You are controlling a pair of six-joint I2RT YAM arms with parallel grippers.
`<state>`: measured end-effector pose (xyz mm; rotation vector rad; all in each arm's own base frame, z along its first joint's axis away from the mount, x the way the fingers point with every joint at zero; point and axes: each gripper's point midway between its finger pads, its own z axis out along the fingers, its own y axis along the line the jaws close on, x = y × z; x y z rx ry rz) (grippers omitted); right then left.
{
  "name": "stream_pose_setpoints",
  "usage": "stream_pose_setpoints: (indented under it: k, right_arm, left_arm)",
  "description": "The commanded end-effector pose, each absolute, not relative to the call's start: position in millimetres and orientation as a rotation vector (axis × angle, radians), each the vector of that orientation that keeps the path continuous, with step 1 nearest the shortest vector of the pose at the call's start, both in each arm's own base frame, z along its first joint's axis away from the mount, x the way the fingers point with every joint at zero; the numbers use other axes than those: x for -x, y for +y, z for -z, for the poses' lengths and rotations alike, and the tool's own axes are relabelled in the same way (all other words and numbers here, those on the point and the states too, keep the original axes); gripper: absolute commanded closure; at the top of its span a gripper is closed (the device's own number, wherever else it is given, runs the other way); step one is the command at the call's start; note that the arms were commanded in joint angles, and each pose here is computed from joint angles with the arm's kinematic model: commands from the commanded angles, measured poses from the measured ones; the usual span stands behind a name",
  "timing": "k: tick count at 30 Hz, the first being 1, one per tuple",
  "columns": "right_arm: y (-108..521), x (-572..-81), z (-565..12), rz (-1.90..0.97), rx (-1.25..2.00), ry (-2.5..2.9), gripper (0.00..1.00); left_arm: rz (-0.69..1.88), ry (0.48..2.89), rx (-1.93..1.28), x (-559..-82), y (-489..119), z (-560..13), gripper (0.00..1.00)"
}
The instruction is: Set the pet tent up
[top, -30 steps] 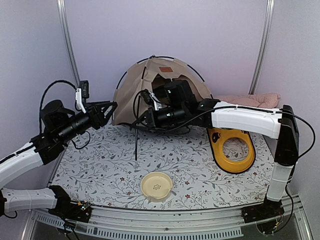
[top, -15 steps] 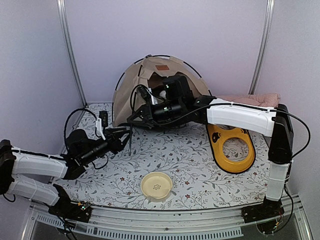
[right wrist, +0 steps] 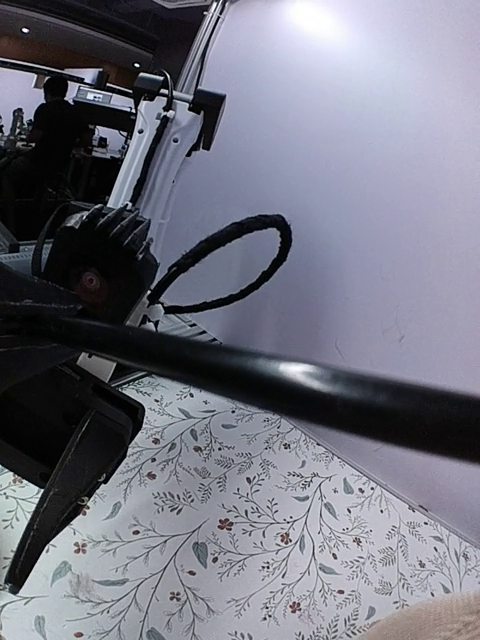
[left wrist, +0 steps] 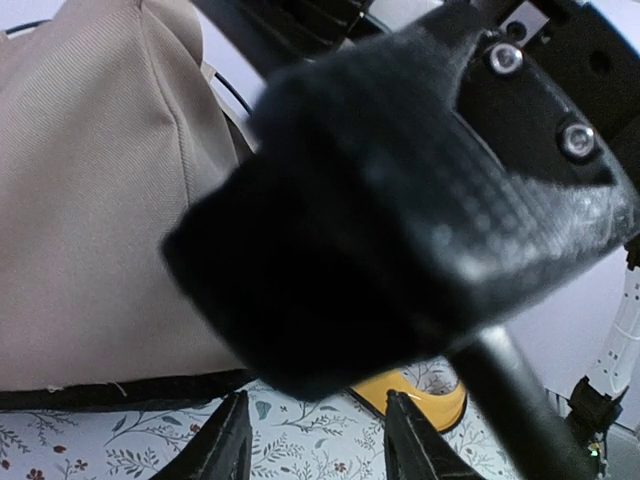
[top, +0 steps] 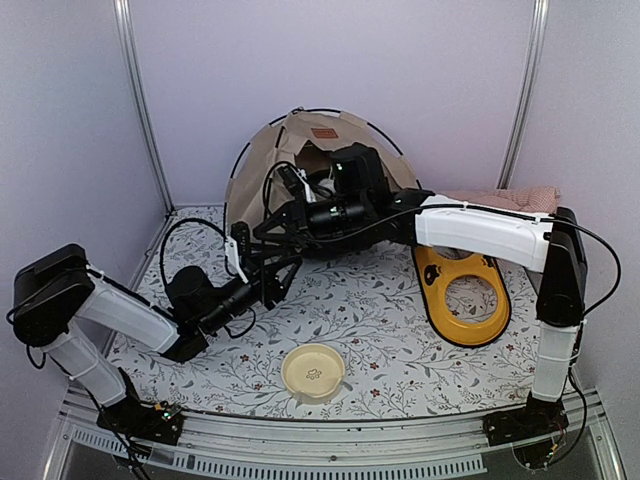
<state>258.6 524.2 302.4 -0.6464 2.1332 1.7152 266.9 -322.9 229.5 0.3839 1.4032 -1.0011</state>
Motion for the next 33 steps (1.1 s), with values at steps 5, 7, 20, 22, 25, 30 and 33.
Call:
stream_pose_setpoints:
  k: [5,7,20,22,25,30,33]
  right_arm:
    - [528.5,-263.6,-333.2,-1.754,0.665,2.001,1.0]
    - [528.5,-264.5,-332.5,-1.753,0.662,2.002,1.0]
    - [529.6,-262.4,-341.5,-1.816,0.654,1.975,1.0]
    - [529.9,-262.5,-340.8,-1.82,0.651,1.98,1.0]
    - [530.1,-262.4,-338.0,-1.818,0.647,1.987,1.0]
    - [529.8,-262.3,-337.2,-1.819,0.643,1.992,1.0]
    - [529.9,-262.1,-336.4,-1.818,0.642,1.994,1.0]
  left_arm:
    - [0.933,1.309,-0.26,-284.5,-322.1,-253.5,0.58]
    - [0.944,1.302,-0.272,-284.9,-327.4,-254.7,0.62]
    - [0.916,1.301,-0.233,-293.7,-328.4,-244.9,0.63]
    - [0.904,1.295,-0.211,-297.3,-326.2,-246.6,0.65]
    - [0.907,1.278,-0.206,-299.3,-327.8,-251.7,0.68]
    - [0.912,1.277,-0.216,-301.2,-333.3,-252.6,0.73]
    - [0.914,1.275,-0.212,-302.1,-333.5,-252.8,0.76]
